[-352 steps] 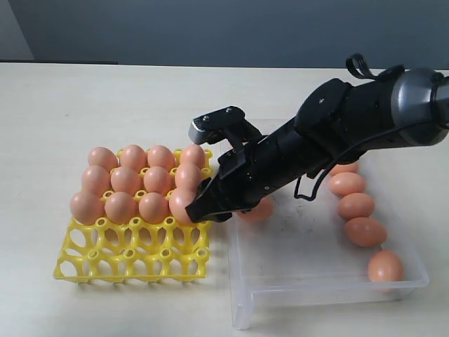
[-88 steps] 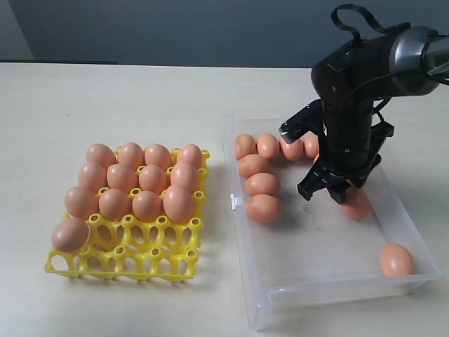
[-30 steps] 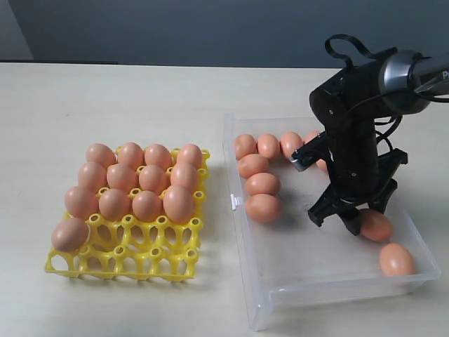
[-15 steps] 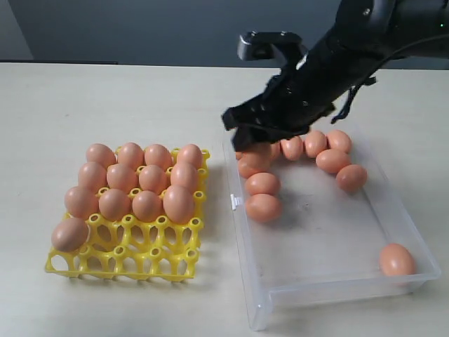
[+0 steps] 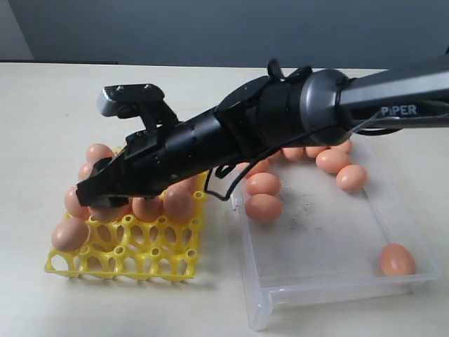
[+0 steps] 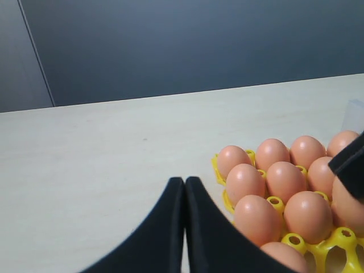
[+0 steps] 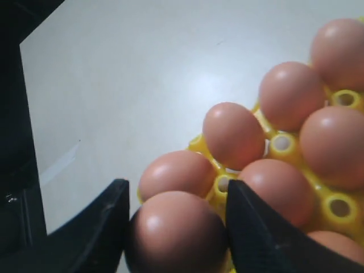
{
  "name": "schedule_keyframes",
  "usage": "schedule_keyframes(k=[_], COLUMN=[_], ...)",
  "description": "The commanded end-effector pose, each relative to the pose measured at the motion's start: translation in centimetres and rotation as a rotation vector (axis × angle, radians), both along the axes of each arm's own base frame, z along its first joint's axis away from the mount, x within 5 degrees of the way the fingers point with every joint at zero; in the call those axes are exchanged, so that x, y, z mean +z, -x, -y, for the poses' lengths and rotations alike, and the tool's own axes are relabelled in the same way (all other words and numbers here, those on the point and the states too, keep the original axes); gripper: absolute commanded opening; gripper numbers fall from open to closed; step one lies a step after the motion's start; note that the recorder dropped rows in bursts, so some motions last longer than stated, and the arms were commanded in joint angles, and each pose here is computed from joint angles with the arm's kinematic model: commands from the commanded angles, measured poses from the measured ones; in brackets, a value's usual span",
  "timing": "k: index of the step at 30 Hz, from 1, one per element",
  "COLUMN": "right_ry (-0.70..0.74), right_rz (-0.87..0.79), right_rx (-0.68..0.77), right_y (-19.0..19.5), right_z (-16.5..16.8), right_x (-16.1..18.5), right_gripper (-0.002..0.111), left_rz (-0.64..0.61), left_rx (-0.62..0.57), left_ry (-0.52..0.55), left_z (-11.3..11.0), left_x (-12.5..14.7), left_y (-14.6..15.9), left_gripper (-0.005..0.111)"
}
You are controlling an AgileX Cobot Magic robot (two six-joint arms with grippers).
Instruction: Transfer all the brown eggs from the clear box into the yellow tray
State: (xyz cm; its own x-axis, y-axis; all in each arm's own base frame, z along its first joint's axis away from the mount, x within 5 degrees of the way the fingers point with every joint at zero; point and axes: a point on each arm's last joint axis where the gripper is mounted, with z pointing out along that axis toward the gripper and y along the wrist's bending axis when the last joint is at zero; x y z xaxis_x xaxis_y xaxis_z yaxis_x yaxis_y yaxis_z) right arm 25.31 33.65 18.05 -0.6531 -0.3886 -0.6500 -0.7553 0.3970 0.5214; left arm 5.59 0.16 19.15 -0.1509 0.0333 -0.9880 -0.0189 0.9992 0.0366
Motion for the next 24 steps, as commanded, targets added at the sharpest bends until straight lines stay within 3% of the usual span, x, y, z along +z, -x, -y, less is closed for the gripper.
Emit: schedule_keyframes(k=[1,24], right_ry=[-0.018,0.075], right_rz=[0.017,0.104], right_rx=[0.029,0.005], right_y=[1.1,1.2], right_z=[-1.3,-2.1], right_x=[-0.3,-2.8], right_gripper=[0.000,0.000], left_rz=[0.006,0.006], left_rx=[-0.010,-0.010], left_ry=[0.000,0.000], left_z=[0.1,0.1], left_x=[0.1,0.1], left_y=[0.0,0.0], left_gripper=[0.000,0.000])
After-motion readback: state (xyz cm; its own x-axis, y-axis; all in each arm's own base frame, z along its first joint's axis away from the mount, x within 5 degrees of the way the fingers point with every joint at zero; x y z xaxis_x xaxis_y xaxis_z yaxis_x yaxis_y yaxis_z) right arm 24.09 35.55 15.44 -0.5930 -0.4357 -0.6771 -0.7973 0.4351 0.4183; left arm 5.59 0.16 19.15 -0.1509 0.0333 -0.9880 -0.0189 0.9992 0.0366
